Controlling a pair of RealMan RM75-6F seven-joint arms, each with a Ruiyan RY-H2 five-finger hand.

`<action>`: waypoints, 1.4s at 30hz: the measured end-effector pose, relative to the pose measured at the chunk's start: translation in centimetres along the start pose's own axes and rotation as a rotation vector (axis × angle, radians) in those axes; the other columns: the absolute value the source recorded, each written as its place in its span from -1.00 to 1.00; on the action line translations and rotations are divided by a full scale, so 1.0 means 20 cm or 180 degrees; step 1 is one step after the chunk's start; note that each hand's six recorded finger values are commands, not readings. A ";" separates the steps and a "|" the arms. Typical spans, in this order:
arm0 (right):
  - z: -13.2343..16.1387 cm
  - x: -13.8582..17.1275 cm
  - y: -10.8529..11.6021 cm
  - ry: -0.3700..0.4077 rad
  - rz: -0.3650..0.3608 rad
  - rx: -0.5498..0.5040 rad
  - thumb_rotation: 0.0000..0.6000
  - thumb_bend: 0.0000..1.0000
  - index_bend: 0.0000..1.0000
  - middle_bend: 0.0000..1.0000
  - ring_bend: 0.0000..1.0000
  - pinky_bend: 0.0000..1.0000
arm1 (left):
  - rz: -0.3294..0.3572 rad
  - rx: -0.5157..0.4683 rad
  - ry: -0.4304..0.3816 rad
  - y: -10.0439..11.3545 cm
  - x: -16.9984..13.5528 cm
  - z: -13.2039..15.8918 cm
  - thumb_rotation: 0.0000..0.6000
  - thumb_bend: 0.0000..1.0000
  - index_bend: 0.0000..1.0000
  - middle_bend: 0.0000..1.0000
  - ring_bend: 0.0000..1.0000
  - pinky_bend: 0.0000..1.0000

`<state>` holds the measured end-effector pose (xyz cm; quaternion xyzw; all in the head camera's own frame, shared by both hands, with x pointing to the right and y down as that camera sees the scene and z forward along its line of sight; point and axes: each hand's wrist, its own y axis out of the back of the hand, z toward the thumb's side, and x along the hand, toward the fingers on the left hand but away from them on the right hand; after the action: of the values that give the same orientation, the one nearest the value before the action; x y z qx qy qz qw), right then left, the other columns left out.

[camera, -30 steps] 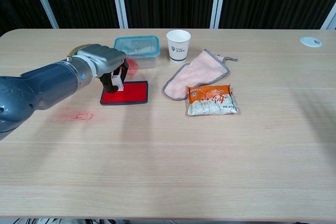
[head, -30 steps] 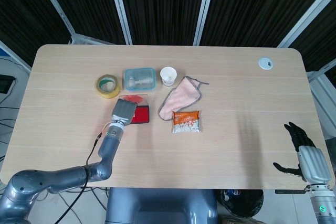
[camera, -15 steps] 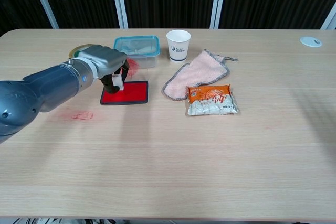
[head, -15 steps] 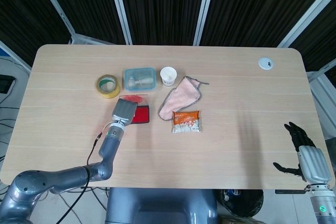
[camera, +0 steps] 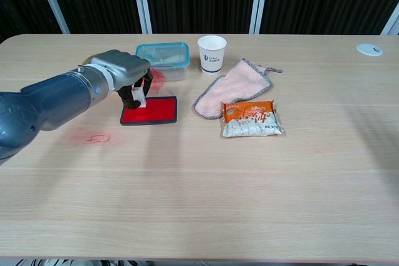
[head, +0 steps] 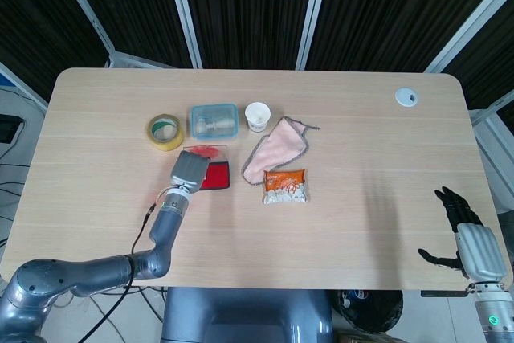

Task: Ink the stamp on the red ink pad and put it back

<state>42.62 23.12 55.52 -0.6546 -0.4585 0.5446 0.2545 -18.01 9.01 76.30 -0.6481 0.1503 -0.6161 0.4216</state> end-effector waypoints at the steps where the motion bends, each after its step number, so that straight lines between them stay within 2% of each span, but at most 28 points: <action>1: 0.00 0.00 0.00 0.0000 -0.0001 -0.0003 1.00 -0.67 -1.00 -1.00 -1.00 -0.63 | -0.0002 0.0005 0.0002 0.00 0.00 0.00 1.00 0.09 0.46 0.52 0.16 0.23; 22: 0.00 0.00 0.00 0.0003 0.0001 -0.0010 1.00 -0.67 -1.00 -1.00 -1.00 -0.63 | -0.0098 0.0088 0.0015 -0.08 0.00 0.00 1.00 0.09 0.46 0.52 0.17 0.23; 34: 0.00 0.00 0.00 0.0017 -0.0002 0.0000 1.00 -0.67 -1.00 -1.00 -1.00 -0.63 | 0.0039 -0.0024 -0.0042 0.00 -0.02 0.01 1.00 0.09 0.46 0.52 0.17 0.23; 42: 0.00 0.00 0.00 0.0023 -0.0002 0.0002 1.00 -0.67 -1.00 -1.00 -1.00 -0.63 | 0.0167 -0.0084 -0.0131 0.09 -0.12 -0.01 1.00 0.09 0.45 0.51 0.17 0.23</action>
<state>42.56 23.17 55.49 -0.6563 -0.4576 0.5423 0.2565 -18.05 9.67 73.31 -0.6620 0.1667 -0.5894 0.4320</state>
